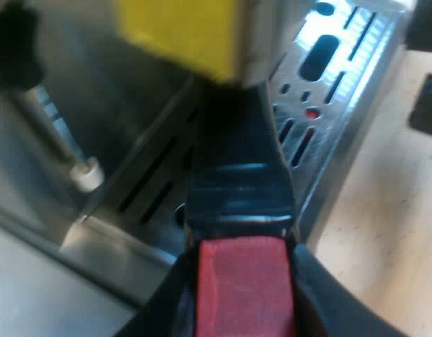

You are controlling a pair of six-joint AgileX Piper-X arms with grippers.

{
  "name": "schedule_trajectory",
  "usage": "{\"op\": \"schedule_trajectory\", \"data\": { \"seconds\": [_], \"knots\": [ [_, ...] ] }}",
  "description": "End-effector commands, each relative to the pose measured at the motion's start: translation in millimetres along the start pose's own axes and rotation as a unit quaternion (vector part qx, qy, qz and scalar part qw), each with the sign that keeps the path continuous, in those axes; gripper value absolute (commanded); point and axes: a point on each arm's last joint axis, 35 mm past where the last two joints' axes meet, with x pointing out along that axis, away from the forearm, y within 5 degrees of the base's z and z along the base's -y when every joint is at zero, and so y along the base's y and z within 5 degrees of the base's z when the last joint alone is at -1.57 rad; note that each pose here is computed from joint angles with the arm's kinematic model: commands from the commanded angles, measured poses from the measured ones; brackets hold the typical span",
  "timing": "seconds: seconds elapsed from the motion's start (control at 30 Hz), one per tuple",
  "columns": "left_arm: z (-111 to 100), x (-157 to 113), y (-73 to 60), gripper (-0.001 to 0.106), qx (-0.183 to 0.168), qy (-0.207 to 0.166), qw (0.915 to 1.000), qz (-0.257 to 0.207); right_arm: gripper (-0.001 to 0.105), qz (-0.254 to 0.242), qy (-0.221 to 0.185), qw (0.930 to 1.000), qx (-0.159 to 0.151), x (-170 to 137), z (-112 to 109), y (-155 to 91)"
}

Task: Put the handle in the coffee machine

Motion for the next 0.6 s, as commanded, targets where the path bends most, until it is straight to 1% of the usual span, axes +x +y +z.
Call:
{"op": "schedule_trajectory", "data": {
  "seconds": [0.03,0.13,0.23,0.3,0.43,0.5,0.6],
  "knots": [
    [25.4,-6.5,-6.1,0.000,0.065,-0.082,0.9934,-0.046,0.044,-0.004,-0.005,1.0000,0.003,1.9,2.6,-2.0],
    [26.1,-8.7,0.5,0.000,0.074,-0.065,0.9951,0.003,0.044,-0.004,-0.005,1.0000,0.003,1.9,2.6,-2.0],
    [27.2,-13.0,2.5,0.000,0.072,-0.090,0.9933,-0.011,0.044,-0.004,-0.005,1.0000,0.003,1.9,2.6,-2.0],
    [27.8,-13.1,2.7,0.000,0.063,-0.092,0.9937,-0.011,0.044,-0.004,-0.005,1.0000,0.003,1.9,2.6,-2.0],
    [27.8,-13.2,1.7,0.000,0.061,-0.098,0.9930,-0.023,0.044,-0.003,-0.004,1.0000,0.002,2.0,2.0,-1.6],
    [27.0,-13.1,0.2,0.000,0.055,-0.101,0.9927,-0.035,0.044,-0.007,-0.003,1.0000,0.003,4.3,1.2,-3.5],
    [24.6,-13.0,-3.5,0.000,0.037,-0.107,0.9915,-0.063,0.044,-0.019,0.004,0.9998,0.001,11.6,-1.3,-9.7]
  ]
}}
